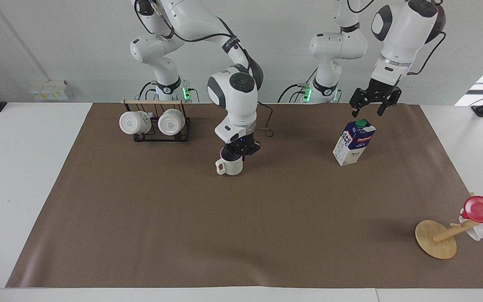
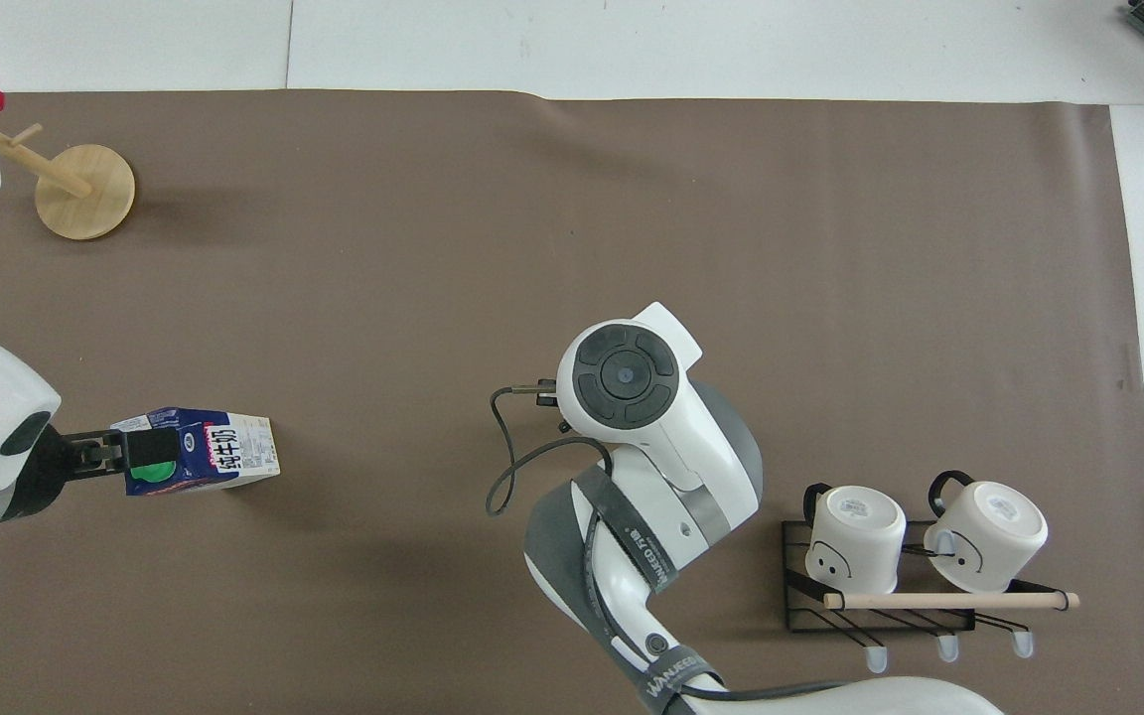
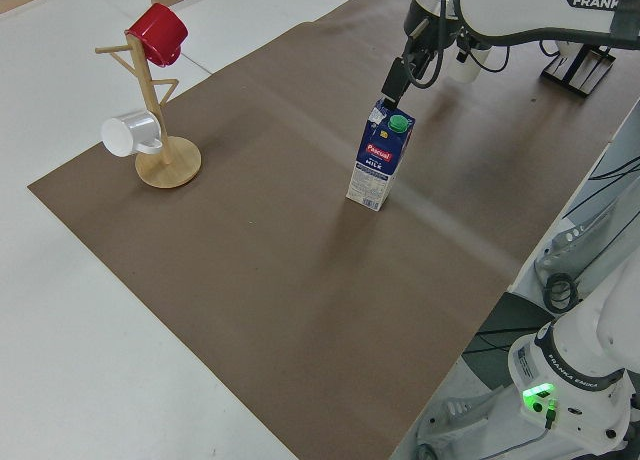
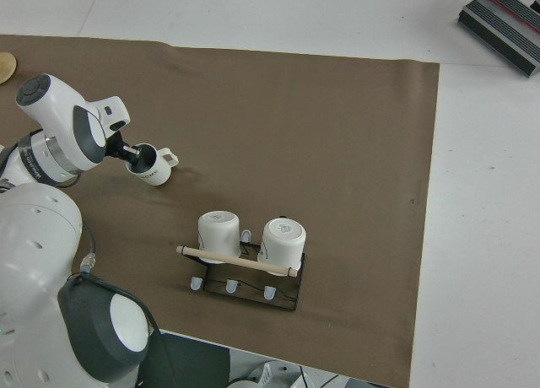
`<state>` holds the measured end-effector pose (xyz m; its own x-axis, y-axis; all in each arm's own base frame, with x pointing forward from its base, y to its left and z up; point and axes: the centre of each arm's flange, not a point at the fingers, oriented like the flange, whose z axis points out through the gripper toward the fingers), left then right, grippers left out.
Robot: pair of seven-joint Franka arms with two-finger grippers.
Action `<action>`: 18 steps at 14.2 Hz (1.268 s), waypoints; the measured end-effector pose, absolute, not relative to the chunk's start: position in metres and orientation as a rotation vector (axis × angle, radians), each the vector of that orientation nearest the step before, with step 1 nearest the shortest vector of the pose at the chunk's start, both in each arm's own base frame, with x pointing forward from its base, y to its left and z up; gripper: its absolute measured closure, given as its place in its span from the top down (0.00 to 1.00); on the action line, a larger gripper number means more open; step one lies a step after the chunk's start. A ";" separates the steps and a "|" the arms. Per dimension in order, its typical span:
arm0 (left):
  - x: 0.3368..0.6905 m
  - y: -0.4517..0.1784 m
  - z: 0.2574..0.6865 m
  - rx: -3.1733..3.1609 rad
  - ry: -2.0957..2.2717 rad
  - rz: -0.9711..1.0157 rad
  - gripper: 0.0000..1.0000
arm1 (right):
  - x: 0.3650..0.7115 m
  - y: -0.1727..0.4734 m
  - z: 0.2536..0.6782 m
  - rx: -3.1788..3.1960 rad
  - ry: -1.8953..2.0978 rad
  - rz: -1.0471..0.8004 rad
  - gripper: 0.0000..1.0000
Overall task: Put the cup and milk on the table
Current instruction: 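Carry the black mug toward the table center while the left gripper grasps the carton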
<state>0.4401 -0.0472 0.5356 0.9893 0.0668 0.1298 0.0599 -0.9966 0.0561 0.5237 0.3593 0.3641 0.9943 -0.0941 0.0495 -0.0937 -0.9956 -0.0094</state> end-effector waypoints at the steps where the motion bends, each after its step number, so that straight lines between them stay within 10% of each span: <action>1: 0.441 -0.047 0.534 3.081 0.098 0.212 1.00 | 0.523 0.359 0.363 -3.132 0.148 -0.075 0.04; 18: 0.441 -0.046 0.495 3.104 0.072 0.311 1.00 | 0.511 0.364 0.349 -3.148 0.018 -0.053 0.09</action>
